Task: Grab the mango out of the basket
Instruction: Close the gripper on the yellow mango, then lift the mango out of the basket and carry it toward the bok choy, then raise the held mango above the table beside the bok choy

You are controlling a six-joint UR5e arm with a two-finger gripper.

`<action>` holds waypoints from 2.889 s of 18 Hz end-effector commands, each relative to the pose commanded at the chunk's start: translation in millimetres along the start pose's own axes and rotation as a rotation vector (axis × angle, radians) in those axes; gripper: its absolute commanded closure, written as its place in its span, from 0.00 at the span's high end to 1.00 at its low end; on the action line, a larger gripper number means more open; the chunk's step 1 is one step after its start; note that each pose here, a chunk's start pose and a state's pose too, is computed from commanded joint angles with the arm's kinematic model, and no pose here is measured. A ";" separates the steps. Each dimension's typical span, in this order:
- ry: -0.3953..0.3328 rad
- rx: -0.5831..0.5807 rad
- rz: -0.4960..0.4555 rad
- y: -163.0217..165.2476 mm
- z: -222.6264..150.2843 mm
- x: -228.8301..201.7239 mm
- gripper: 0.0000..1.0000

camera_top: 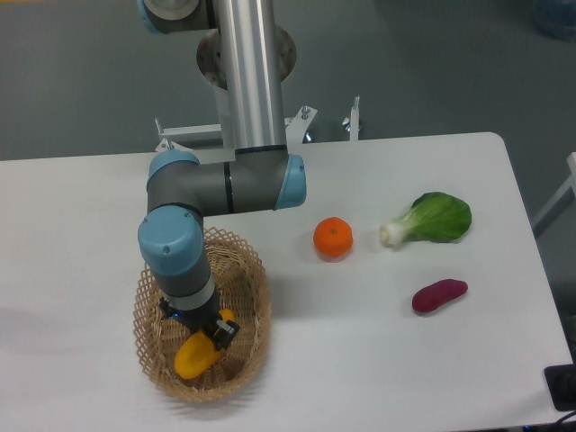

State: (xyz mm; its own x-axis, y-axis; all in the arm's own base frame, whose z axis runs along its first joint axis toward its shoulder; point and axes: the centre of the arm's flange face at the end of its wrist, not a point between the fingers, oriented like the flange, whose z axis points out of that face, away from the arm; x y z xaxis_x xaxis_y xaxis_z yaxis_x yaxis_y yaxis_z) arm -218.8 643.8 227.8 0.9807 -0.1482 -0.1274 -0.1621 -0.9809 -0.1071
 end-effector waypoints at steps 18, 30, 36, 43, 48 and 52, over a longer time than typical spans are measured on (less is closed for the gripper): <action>0.008 0.094 0.126 97.4 -141.2 -152.5 0.42; 0.039 0.076 0.290 228.3 -201.7 -275.6 0.42; 0.031 0.068 0.337 270.5 -212.2 -294.9 0.42; 0.023 0.064 0.342 284.3 -216.2 -300.5 0.42; 0.024 0.064 0.342 284.4 -215.5 -300.2 0.42; 0.022 0.064 0.341 285.2 -215.7 -300.8 0.42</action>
State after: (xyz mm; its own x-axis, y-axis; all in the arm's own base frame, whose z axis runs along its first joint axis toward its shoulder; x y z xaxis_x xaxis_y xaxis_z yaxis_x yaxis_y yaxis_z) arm -536.5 381.5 448.3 0.8711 -0.4692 -0.1448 -0.4864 -0.8649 -0.1239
